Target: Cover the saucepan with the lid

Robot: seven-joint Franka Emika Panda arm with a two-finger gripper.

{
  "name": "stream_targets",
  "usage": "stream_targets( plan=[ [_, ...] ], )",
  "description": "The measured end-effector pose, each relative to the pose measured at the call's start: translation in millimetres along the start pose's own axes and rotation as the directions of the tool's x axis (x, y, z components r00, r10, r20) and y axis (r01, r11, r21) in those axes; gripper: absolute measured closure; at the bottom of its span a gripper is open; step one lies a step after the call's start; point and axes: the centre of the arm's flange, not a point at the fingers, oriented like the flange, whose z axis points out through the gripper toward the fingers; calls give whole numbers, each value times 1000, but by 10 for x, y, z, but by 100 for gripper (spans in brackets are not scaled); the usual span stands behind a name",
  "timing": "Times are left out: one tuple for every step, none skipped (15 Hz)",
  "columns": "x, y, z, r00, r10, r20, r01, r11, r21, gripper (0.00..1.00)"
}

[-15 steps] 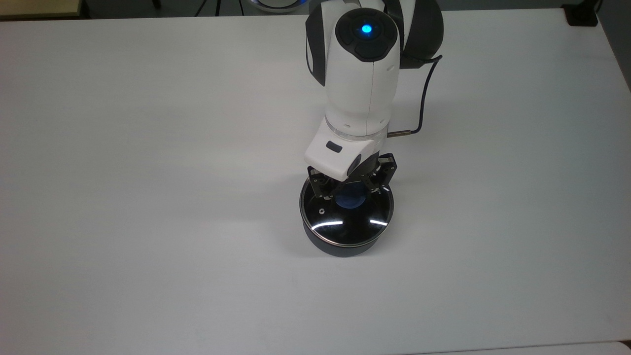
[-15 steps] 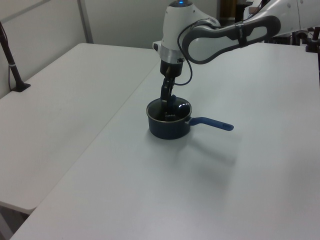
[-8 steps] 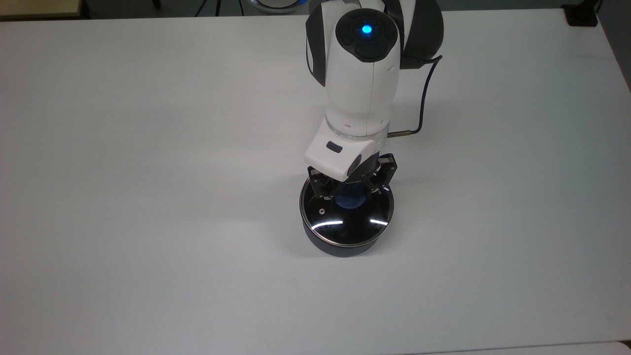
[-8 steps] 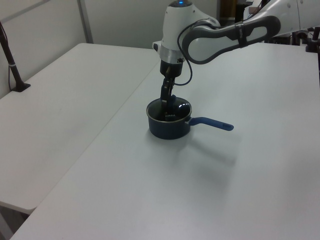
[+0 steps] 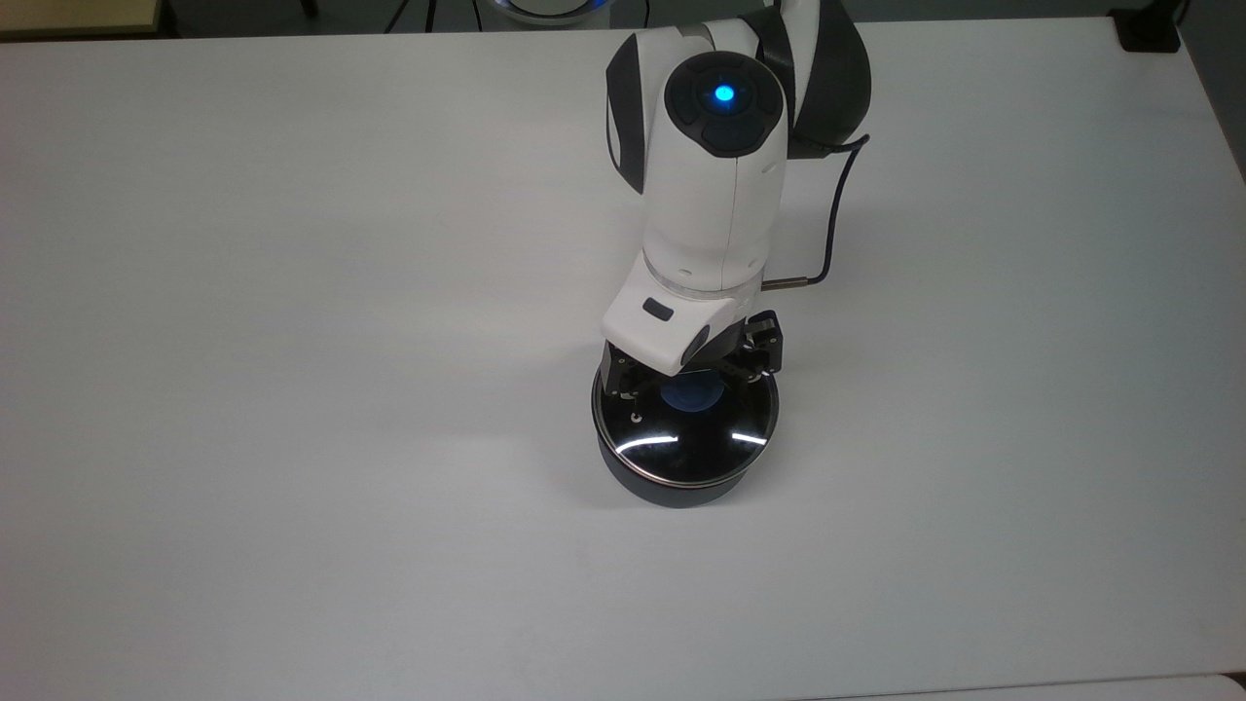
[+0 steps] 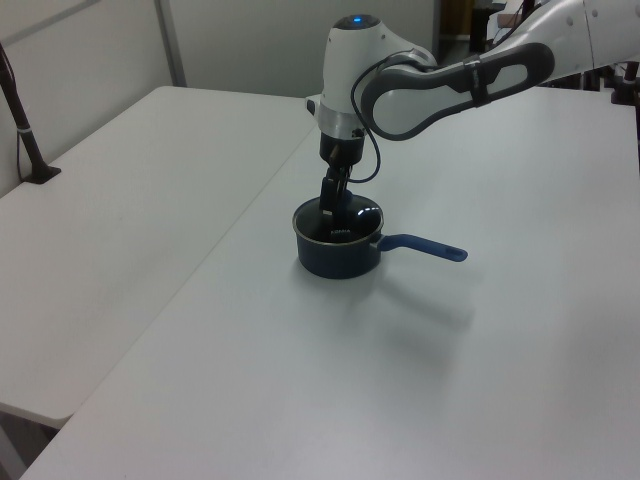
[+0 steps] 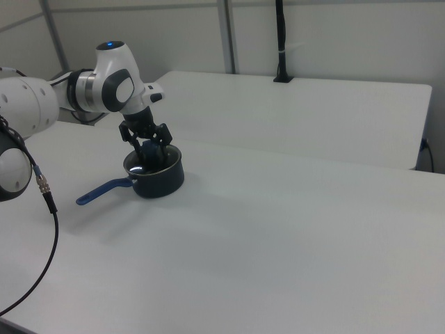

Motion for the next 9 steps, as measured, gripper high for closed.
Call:
stream_targets(
  plan=[
    [2,0,-5,1000,1,-1,-1,1000,0,0],
    [6,-1,-22,1000,2,-4,-2,1000,0,0],
    [9,-1,-49,1000,2,-5,-2,1000,1,0],
    [5,0,-91,1000,2,-1,-2,1000,2,0],
    [-9,4,-149,1000,3,8,-3,1000,3,0],
    [-21,13,-230,1000,4,12,-4,1000,4,0],
    [-30,24,-334,1000,6,11,-6,1000,6,0],
    [-56,43,-490,1000,9,16,-9,1000,9,0],
    [-83,58,-564,999,10,30,-11,1000,10,0]
  ],
)
